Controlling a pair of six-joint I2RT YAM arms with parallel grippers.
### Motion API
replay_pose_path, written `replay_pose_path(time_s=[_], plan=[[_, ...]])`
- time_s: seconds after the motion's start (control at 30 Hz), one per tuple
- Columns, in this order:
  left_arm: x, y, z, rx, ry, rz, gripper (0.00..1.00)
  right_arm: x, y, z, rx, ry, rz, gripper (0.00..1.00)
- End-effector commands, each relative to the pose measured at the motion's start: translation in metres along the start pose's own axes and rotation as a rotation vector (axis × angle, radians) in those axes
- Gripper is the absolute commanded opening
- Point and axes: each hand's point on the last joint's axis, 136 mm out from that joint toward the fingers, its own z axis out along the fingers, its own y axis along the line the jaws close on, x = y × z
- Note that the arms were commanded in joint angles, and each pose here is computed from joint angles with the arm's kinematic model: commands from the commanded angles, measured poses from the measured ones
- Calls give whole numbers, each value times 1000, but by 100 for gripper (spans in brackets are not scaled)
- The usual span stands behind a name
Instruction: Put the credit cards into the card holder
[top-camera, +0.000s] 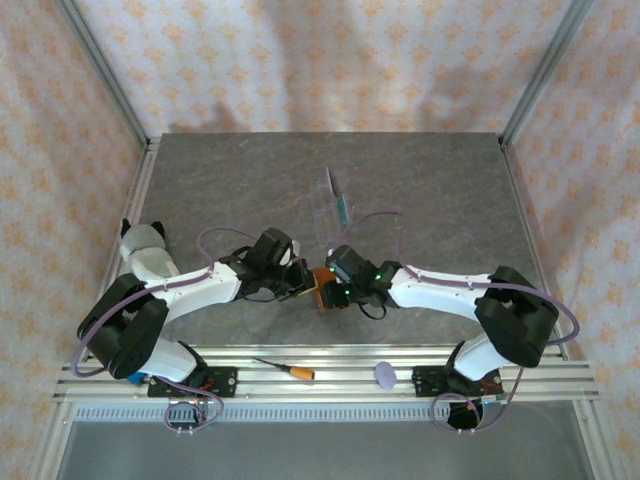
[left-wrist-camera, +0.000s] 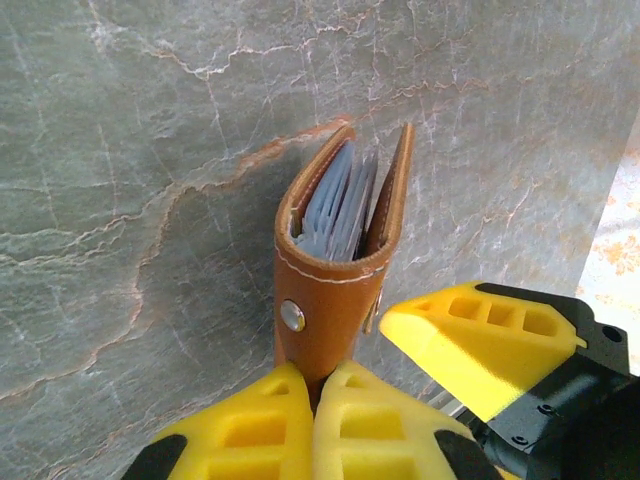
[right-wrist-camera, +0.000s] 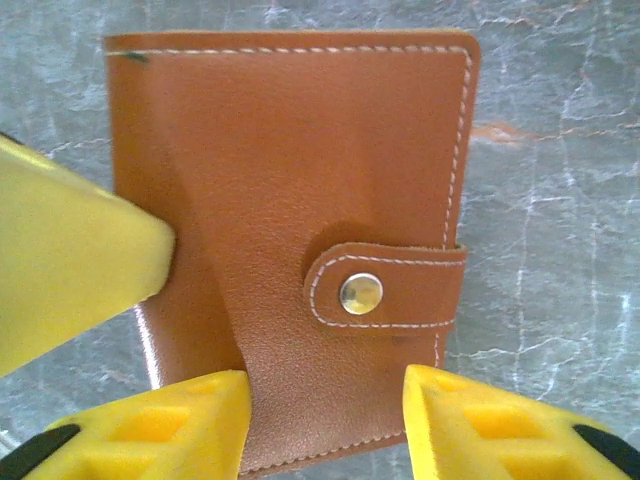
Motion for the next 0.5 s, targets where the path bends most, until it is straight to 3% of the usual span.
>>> replay_pose_path(time_s=[0.0,0.2,0.47], plan=[[15,-22,-9,83,75,11,0,-22,-13,1,105,-87,-17,44],[18,-15,-7,60,84,15,0,-33,-13,-1,131,-102,-59,45],[10,8,-17,-108,43,114,0,-24,11,-21,-53,-45,-43,49]])
